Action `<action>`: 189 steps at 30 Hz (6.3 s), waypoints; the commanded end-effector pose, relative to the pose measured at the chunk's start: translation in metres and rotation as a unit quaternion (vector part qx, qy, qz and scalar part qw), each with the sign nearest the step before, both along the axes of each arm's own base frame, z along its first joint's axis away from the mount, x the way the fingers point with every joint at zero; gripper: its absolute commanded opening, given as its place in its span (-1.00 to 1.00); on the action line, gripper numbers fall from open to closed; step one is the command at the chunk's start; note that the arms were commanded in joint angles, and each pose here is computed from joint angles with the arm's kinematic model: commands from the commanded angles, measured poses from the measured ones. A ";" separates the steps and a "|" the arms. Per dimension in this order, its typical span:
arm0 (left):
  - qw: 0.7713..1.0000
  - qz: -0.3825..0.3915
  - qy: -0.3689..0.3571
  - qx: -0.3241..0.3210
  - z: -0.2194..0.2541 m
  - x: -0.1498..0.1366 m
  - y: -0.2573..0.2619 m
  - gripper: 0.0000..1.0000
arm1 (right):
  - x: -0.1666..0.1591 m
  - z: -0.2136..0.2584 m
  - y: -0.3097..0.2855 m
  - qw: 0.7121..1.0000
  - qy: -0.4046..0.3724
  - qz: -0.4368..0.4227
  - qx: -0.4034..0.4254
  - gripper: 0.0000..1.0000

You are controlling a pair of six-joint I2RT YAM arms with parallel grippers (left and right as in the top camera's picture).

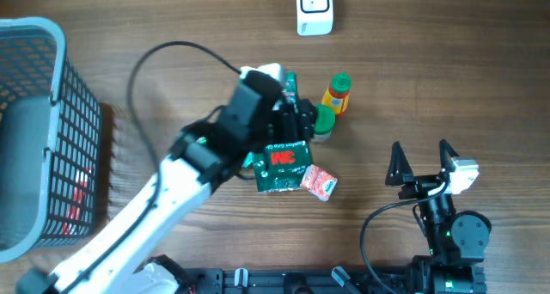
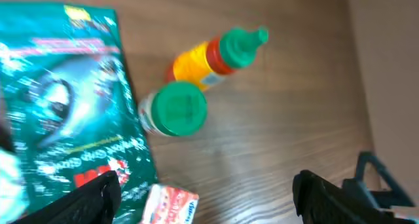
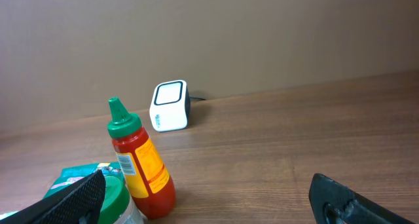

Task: Scan the item barcode
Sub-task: 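Carry the Kleenex pack with the left gripper and drop it right of the gloves, then reach the left gripper into the basket and grasp the red snack stick, then carry the red stick with the left gripper and lay it on the glove pack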

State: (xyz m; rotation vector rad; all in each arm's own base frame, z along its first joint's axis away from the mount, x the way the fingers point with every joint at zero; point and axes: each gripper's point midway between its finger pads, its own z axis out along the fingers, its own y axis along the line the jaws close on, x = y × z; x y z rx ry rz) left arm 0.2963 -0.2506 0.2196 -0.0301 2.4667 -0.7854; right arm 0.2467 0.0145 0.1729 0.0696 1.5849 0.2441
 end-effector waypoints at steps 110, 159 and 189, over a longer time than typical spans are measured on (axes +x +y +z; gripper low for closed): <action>0.249 0.900 0.339 -0.110 -0.210 -0.133 0.458 1.00 | 0.000 0.000 -0.004 1.000 -0.001 -0.010 0.006 1.00; 0.304 0.866 0.383 -0.102 -0.225 -0.142 0.451 -0.92 | 0.000 0.000 -0.004 1.000 -0.001 -0.010 0.006 1.00; 0.647 0.748 0.033 -0.142 0.026 -0.063 0.473 -0.92 | 0.000 0.000 -0.004 1.000 -0.001 -0.010 0.006 0.99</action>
